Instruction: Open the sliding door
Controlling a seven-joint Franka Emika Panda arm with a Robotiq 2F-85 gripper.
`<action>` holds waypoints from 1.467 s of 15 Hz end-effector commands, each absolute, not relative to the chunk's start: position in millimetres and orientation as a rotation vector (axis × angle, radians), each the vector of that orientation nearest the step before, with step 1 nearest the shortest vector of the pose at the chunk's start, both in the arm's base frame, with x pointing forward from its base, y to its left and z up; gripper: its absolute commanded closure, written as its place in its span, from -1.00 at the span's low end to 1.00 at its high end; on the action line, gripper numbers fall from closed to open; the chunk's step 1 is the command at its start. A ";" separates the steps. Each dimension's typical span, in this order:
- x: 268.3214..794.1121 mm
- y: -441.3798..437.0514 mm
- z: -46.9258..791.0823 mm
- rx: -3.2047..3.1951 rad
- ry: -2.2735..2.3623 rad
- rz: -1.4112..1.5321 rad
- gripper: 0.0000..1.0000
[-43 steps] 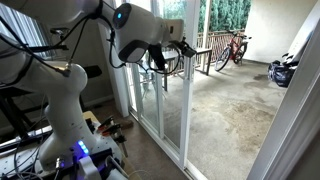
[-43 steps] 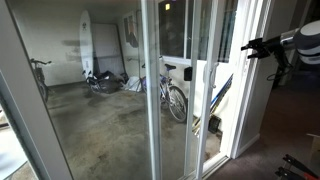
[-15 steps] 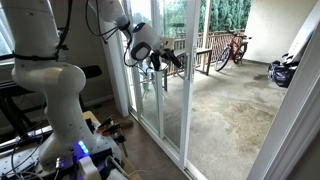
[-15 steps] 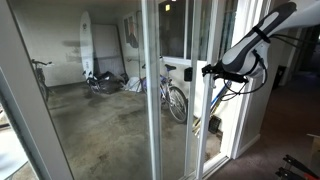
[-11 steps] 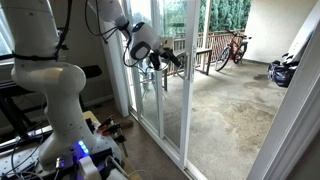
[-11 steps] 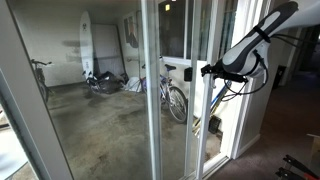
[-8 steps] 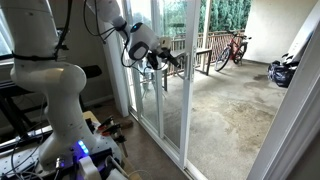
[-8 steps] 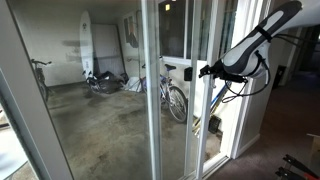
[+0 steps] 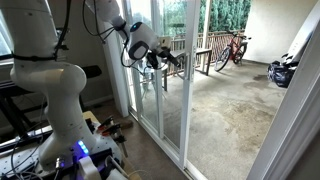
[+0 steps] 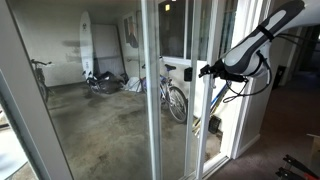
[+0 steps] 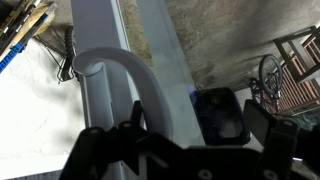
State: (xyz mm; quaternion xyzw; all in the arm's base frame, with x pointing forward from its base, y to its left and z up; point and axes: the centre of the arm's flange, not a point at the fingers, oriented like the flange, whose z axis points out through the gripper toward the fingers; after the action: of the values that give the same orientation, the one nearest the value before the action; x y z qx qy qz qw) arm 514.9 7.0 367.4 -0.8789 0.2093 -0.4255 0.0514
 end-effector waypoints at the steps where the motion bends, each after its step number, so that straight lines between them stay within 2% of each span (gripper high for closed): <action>1: 489.9 44.8 345.0 -2.672 0.520 -1.331 -1.00; 22: 497.2 153.9 325.4 -2.764 0.167 -1.340 -1.00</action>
State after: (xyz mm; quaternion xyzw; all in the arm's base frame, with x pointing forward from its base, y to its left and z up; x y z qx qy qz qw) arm 518.8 95.2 352.3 -0.9010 0.0761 -0.4268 0.0178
